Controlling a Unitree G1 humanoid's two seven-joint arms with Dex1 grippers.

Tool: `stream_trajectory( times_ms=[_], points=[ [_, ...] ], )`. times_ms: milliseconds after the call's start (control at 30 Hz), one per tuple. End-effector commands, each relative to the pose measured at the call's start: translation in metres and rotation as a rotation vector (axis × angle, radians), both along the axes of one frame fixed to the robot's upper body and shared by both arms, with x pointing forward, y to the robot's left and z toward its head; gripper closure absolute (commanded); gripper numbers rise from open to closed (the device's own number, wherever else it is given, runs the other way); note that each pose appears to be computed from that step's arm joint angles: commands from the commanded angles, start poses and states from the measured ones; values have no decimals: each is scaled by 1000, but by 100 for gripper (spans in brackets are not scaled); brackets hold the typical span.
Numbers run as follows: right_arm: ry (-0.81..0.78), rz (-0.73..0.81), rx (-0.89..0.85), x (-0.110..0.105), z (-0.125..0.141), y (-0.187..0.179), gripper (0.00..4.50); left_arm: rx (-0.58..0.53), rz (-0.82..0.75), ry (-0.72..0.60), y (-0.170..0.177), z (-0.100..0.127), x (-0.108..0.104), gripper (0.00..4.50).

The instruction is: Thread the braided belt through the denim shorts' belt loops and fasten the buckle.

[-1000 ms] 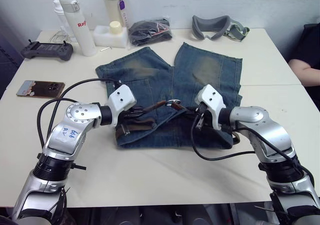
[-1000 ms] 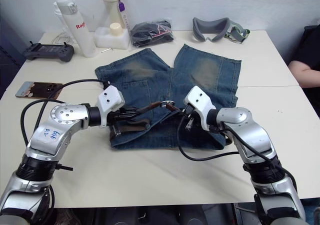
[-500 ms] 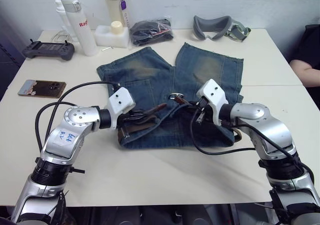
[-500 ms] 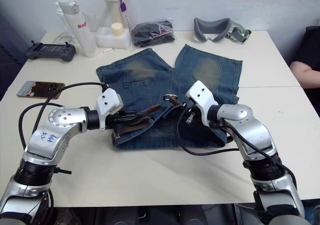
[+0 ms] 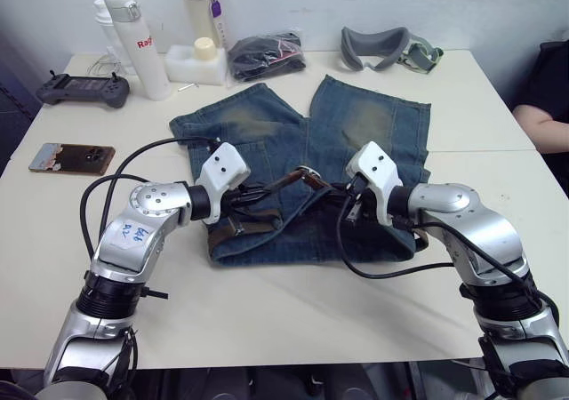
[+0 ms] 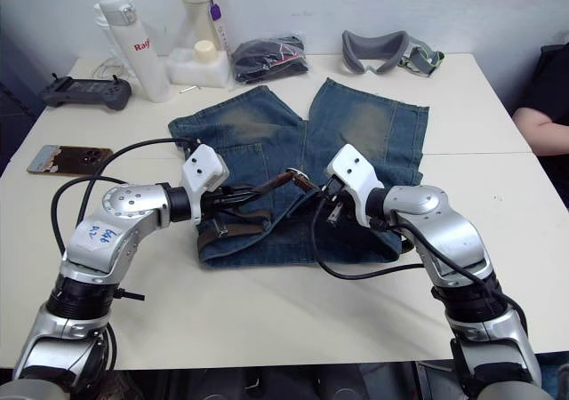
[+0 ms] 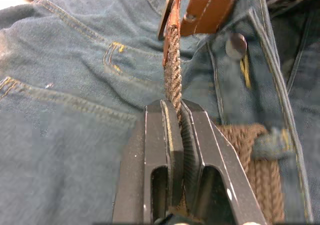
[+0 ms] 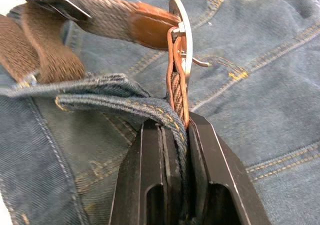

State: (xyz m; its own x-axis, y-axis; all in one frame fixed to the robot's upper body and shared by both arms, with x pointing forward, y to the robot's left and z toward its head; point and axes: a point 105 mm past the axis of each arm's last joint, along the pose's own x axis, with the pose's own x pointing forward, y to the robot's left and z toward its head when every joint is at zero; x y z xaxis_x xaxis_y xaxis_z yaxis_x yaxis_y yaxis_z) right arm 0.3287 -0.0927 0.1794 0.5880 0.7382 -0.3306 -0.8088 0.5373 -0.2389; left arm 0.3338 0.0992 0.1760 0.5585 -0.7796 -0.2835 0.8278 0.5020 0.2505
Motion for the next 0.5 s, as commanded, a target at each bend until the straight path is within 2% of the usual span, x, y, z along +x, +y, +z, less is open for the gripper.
stream_trajectory(
  times_ms=[33,233,333,500],
  points=[
    [-46,75,27,-12,12,14,448,6,-23,-39,-9,7,-2,450],
    [-48,143,8,-22,8,22,448,-15,-33,-50,-20,9,1,450],
    [-74,195,-71,-28,-2,26,448,-26,-56,-55,-29,11,1,450],
    [-140,230,-160,-29,-17,28,448,-45,-130,-12,-45,1,-10,450]
  ],
)
